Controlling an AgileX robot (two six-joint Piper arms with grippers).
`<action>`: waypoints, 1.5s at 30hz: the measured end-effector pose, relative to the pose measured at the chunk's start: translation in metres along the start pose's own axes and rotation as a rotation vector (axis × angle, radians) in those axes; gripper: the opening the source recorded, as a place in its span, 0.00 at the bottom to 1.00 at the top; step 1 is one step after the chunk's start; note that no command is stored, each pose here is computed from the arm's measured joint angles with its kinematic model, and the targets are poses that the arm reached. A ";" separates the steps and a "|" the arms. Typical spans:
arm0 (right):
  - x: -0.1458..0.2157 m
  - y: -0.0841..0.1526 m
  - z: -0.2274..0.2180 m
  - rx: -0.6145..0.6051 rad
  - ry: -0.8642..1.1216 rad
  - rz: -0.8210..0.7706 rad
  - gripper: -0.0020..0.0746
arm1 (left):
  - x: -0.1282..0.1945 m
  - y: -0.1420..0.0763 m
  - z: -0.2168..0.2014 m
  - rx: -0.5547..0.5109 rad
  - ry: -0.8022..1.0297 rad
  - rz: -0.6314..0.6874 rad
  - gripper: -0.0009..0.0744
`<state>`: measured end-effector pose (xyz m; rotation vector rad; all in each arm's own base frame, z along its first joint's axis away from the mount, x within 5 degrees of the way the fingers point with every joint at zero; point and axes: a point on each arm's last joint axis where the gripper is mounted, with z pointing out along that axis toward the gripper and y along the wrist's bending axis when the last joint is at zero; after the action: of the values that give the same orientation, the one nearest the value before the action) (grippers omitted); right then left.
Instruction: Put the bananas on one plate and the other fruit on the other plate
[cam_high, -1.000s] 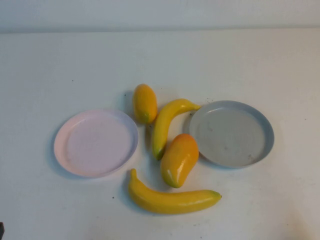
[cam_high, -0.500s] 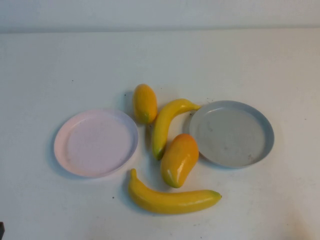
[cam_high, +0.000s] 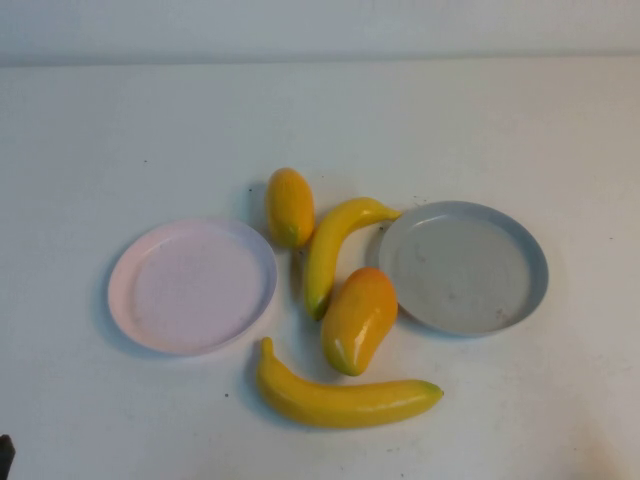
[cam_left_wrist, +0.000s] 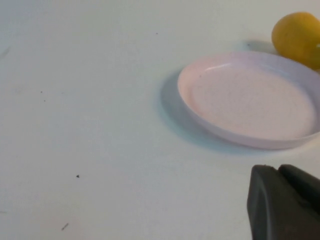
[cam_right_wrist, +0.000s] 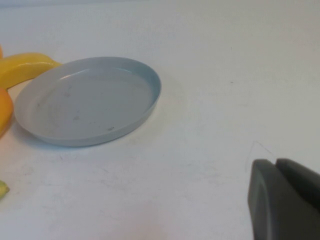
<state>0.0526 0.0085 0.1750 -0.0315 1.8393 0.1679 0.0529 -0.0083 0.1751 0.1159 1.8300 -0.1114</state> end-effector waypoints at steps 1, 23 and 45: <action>0.000 0.000 0.000 0.000 0.000 0.000 0.01 | -0.001 0.000 0.000 0.004 -0.008 -0.026 0.01; 0.000 0.000 0.000 0.000 0.000 0.000 0.01 | -0.060 -0.012 -0.003 0.105 0.071 -0.601 0.01; 0.000 0.000 0.000 0.000 0.000 0.000 0.01 | -0.185 -0.091 0.204 0.343 0.823 0.057 0.01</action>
<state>0.0526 0.0085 0.1750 -0.0315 1.8393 0.1679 0.2833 -0.1304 0.3024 0.5148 2.6096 -0.3808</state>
